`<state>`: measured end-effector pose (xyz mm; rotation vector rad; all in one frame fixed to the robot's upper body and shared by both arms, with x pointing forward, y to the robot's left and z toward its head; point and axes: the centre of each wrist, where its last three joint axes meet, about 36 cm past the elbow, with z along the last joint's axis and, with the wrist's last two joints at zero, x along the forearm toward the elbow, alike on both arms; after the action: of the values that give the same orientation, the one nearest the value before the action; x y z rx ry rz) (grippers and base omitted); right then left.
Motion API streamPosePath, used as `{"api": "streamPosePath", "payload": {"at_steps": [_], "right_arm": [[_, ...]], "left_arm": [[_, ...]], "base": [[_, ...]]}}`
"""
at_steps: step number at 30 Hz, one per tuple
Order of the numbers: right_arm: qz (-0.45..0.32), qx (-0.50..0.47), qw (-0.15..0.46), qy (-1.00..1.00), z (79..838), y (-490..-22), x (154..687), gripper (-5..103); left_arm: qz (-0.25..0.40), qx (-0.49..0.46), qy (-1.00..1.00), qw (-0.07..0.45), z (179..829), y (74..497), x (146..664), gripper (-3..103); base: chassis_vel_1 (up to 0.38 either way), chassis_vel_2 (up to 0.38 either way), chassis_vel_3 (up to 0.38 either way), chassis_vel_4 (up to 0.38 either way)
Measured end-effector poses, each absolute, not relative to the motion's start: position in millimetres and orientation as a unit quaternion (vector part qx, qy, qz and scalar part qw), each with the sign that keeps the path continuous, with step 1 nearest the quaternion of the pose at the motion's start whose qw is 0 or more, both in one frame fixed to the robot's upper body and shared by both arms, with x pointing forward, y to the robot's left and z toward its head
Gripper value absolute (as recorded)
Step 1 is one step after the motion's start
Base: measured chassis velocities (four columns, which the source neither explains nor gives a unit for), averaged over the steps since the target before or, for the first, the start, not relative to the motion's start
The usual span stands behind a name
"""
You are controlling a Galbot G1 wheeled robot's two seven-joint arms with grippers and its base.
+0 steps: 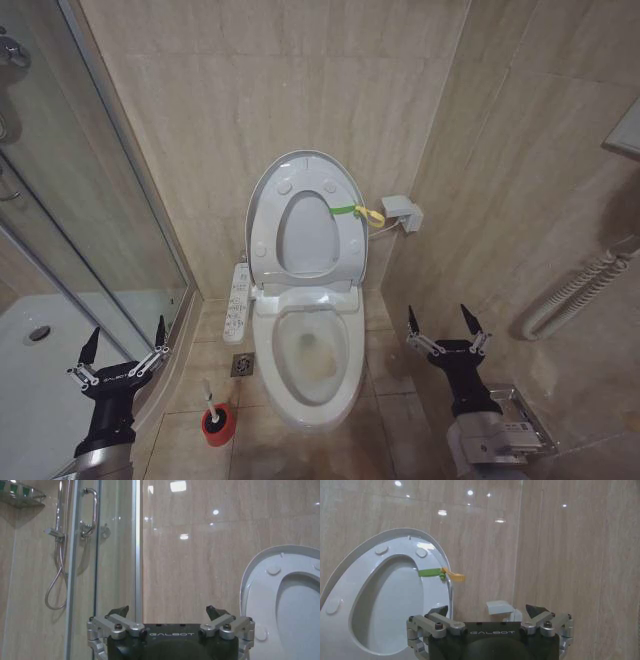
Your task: Open the toilet lid, clean the toilet bowl with a toilet brush, close the toilet lid, and flush.
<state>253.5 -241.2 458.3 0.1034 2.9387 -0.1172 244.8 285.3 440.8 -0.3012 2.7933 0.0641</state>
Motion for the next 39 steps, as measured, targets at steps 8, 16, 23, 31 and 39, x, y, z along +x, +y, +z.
{"api": "streamPosePath", "payload": {"at_steps": [8,16,23,31,39], "right_arm": [[-0.040,0.035,0.099,0.994,458.3,-241.2,253.5,100],[-0.040,0.035,0.099,0.994,458.3,-241.2,253.5,100],[-0.040,0.035,0.099,0.994,458.3,-241.2,253.5,100],[-0.040,0.035,0.099,0.994,458.3,-241.1,253.5,100],[-0.040,0.035,0.099,0.994,458.3,-241.1,253.5,100]], "left_arm": [[0.023,-0.106,0.980,0.165,440.8,285.3,244.8,100],[0.023,-0.106,0.980,0.165,440.8,285.3,244.8,100],[0.023,-0.106,0.980,0.165,440.8,285.3,244.8,100],[0.023,-0.106,0.980,0.165,440.8,285.3,244.8,100],[0.023,-0.106,0.980,0.165,440.8,285.3,244.8,100]], "base": [[0.000,0.000,0.000,0.000],[0.000,0.000,0.000,0.000],[0.000,0.000,0.000,0.000],[0.000,0.000,0.000,0.000],[0.000,0.000,0.000,0.000]]}}
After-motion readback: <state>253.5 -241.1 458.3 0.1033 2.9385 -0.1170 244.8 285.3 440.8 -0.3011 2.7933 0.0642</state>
